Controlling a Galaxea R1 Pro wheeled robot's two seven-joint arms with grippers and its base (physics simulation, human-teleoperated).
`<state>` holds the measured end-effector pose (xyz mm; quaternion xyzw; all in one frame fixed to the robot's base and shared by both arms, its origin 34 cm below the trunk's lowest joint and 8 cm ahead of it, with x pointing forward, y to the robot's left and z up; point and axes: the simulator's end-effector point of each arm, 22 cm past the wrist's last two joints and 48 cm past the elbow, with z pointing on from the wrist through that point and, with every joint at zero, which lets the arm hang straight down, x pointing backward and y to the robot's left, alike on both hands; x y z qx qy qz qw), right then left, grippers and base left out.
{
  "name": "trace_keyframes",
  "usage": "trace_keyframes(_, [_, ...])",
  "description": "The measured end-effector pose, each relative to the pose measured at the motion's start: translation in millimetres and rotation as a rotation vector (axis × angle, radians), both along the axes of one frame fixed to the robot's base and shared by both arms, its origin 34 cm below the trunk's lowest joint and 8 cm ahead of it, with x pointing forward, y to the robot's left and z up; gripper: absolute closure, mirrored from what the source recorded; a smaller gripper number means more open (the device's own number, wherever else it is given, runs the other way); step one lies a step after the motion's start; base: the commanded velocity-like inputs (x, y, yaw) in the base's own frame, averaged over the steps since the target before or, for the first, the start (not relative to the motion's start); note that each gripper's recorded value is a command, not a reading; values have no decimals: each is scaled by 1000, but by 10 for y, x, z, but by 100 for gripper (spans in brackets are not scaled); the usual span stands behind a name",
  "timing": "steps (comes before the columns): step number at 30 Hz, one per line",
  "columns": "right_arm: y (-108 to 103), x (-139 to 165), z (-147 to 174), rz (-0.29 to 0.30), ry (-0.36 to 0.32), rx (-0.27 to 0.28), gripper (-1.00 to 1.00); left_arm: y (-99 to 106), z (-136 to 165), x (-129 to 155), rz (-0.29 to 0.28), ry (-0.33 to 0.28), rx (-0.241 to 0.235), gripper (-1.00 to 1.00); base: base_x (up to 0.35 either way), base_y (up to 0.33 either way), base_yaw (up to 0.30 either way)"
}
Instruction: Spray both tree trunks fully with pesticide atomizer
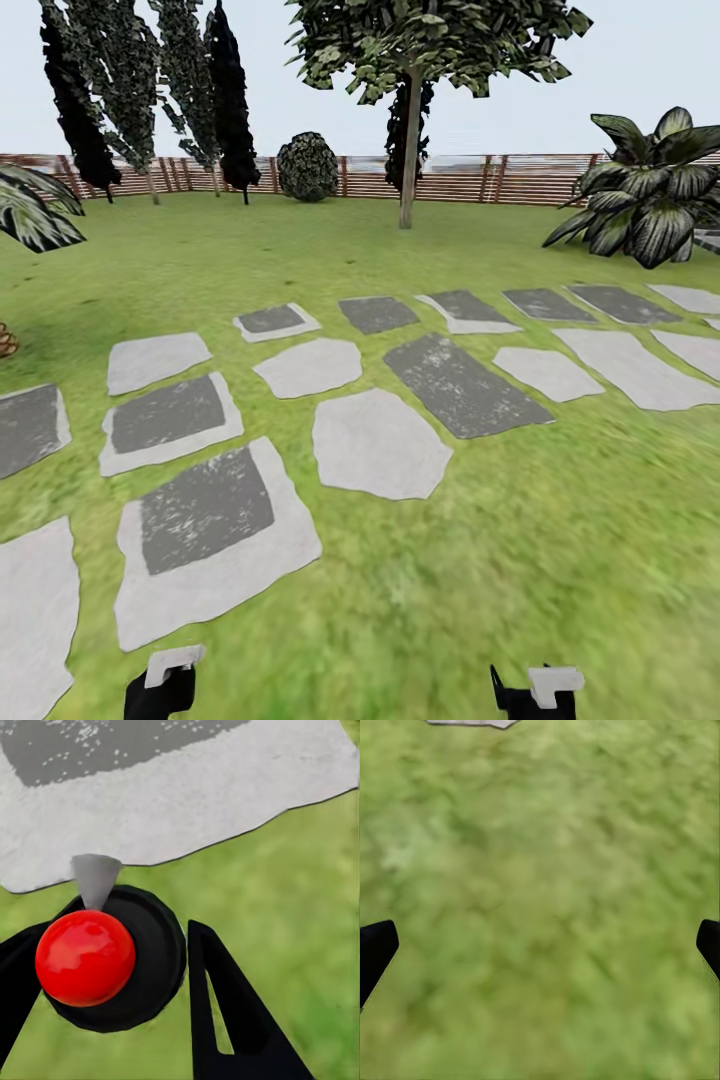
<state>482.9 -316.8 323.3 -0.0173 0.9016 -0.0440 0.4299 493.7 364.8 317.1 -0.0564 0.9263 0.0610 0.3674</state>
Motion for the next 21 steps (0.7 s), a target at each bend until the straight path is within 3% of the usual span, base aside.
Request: trace_keyframes(21, [0,0,0,0,0,0,-100,10,0,-2,2,0,0,100,338,0,0])
